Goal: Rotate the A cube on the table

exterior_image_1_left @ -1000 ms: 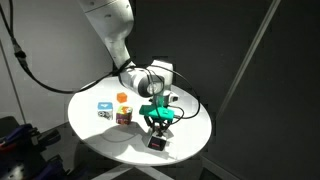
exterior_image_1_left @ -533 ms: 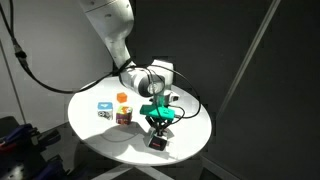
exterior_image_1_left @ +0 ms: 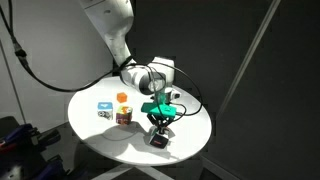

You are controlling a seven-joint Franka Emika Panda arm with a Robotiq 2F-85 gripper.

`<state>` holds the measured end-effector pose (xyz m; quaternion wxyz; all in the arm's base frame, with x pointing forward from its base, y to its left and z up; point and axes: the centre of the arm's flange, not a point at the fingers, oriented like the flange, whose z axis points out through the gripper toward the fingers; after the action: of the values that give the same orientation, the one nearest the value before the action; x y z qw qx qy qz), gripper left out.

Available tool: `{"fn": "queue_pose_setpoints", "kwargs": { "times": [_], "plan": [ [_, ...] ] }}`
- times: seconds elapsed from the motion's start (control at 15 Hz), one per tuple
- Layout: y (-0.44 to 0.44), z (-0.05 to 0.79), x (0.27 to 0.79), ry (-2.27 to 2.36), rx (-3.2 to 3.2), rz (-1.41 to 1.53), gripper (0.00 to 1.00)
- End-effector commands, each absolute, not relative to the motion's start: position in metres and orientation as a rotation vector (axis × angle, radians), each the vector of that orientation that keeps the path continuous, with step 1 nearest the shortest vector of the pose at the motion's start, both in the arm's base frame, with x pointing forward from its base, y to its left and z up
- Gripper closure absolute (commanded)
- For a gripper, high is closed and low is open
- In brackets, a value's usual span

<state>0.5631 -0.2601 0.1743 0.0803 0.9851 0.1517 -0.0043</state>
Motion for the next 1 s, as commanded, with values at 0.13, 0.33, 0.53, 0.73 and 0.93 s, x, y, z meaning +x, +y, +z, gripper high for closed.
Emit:
{"fn": "queue_pose_setpoints", "kwargs": {
  "times": [0.13,0.33,0.53,0.73,0.93],
  "plan": [
    [-0.256,0.207,0.556,0.481,2.914,0.029,0.98],
    [-0.248,0.218,0.549,0.597,2.901,0.05,0.98],
    [-0.237,0.227,0.542,0.767,2.868,0.068,0.98],
    [-0.221,0.233,0.533,0.942,2.817,0.087,0.98],
    [-0.209,0.237,0.523,1.109,2.755,0.109,0.98]
  ]
}}
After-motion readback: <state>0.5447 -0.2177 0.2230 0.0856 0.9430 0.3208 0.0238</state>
